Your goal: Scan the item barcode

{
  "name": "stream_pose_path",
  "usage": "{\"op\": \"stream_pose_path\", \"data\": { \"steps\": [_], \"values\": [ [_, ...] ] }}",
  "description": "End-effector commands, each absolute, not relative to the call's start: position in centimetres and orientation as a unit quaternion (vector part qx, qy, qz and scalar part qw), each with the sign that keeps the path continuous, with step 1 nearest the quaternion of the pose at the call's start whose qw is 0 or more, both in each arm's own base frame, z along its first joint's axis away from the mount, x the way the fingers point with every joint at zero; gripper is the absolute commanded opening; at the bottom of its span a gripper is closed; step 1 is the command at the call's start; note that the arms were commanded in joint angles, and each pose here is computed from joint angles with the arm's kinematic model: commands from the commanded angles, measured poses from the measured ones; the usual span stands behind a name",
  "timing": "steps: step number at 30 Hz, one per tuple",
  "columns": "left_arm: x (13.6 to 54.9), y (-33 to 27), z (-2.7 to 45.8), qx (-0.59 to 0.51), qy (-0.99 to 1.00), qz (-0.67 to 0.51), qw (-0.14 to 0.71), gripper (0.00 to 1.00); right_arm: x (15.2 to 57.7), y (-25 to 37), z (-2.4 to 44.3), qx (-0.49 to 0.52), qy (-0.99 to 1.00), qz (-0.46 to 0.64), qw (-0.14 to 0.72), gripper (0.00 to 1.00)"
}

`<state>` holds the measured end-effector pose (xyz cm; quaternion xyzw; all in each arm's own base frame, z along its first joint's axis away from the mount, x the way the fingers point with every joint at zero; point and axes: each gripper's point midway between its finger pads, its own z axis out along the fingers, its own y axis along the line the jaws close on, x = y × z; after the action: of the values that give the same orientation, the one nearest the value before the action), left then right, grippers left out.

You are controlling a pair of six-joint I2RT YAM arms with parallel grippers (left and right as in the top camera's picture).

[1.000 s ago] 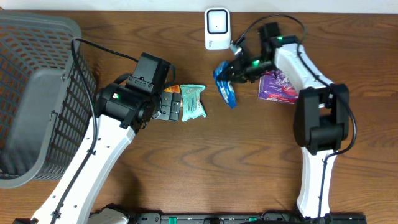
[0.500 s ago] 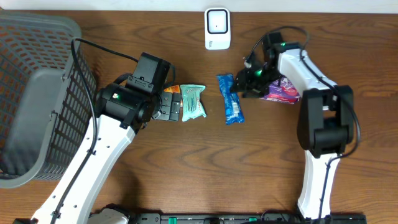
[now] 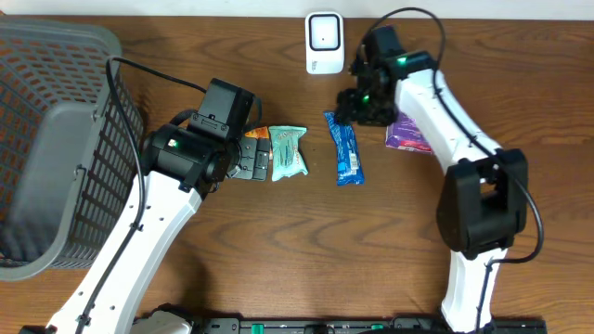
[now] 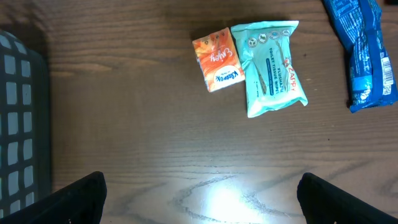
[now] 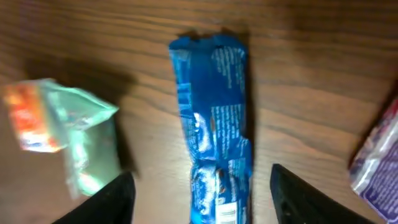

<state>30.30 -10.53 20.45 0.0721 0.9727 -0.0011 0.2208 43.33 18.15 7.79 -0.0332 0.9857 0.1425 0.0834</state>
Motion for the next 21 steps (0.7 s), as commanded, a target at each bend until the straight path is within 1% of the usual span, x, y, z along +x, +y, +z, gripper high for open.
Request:
{"op": "stream_pose_path", "data": {
  "steps": [1, 5, 7, 8, 10, 11, 12, 14, 18, 21],
  "values": [
    [30.3, -10.4, 20.3, 0.065, 0.974, 0.003, 0.219, 0.98, 44.1, 16.7, 5.2, 0.004, 0.994, 0.069, 0.090, 0.66],
    [30.3, -10.4, 20.3, 0.065, 0.974, 0.003, 0.219, 0.98, 44.1, 18.2, 2.1, 0.000, 0.993, 0.104, 0.060, 0.63],
    [30.3, -10.4, 20.3, 0.065, 0.974, 0.003, 0.219, 0.98, 43.7, 19.0, 0.2, -0.001, 0.992, 0.119, 0.039, 0.58],
    [30.3, -10.4, 20.3, 0.065, 0.974, 0.003, 0.219, 0.98, 43.6, 19.0, -0.5, -0.002, 0.993, 0.116, 0.033, 0.53],
    [30.3, -10.4, 20.3, 0.065, 0.974, 0.003, 0.219, 0.98, 43.6, 19.0, -1.3, -0.001, 0.993, 0.113, 0.030, 0.35],
    [30.3, -10.4, 20.3, 0.065, 0.974, 0.003, 0.219, 0.98, 43.8, 18.9, -1.3, 0.000, 0.993, 0.114, 0.033, 0.22],
    [30.3, -10.4, 20.3, 0.065, 0.974, 0.003, 0.219, 0.98, 44.1, 18.8, -1.3, 0.001, 0.993, 0.116, 0.038, 0.12],
    [30.3, -10.4, 20.3, 0.065, 0.974, 0.003, 0.219, 0.98, 44.9, 18.5, -0.8, 0.005, 0.992, 0.116, 0.052, 0.02],
    [30.3, -10.4, 20.3, 0.065, 0.974, 0.003, 0.219, 0.98, 46.8, 16.3, 0.3, 0.023, 0.993, 0.083, 0.078, 0.01],
    [30.3, -10.4, 20.3, 0.065, 0.974, 0.003, 0.219, 0.98, 48.6, 14.0, 2.2, 0.046, 0.992, 0.072, 0.097, 0.01]
  ]
}}
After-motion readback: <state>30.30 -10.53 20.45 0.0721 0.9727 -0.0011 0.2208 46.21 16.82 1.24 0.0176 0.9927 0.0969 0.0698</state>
